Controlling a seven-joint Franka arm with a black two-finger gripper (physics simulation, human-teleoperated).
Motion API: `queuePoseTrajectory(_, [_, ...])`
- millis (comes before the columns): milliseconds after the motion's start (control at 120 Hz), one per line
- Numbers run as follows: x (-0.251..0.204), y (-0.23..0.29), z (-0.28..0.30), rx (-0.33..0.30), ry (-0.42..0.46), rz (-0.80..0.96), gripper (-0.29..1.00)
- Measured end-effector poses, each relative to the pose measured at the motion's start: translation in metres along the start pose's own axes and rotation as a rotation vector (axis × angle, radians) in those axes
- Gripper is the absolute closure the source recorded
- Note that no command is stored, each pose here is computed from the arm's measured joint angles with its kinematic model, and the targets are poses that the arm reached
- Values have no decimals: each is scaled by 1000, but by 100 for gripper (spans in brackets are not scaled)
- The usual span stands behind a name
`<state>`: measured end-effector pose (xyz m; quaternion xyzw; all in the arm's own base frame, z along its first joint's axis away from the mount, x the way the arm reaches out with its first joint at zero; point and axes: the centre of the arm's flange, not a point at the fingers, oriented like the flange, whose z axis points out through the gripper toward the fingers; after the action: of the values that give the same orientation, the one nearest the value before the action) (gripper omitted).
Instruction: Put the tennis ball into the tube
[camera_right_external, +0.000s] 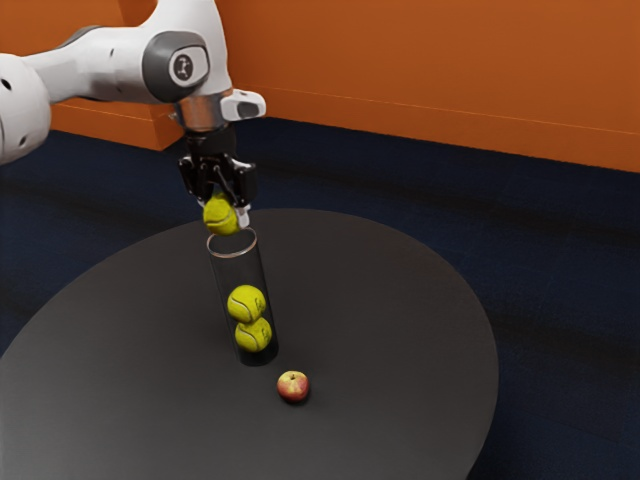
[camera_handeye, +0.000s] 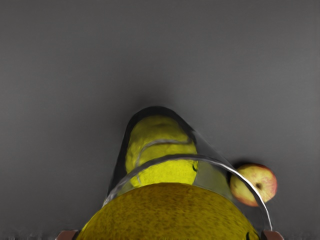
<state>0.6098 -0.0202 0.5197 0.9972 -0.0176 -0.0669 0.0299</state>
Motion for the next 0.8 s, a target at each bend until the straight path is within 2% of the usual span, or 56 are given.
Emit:
queuePoseTrajectory(292, [-13,22,1,-4,-20,3,38])
queuePoseTrajectory(800, [-14,4,-6,7,-4,-54,38])
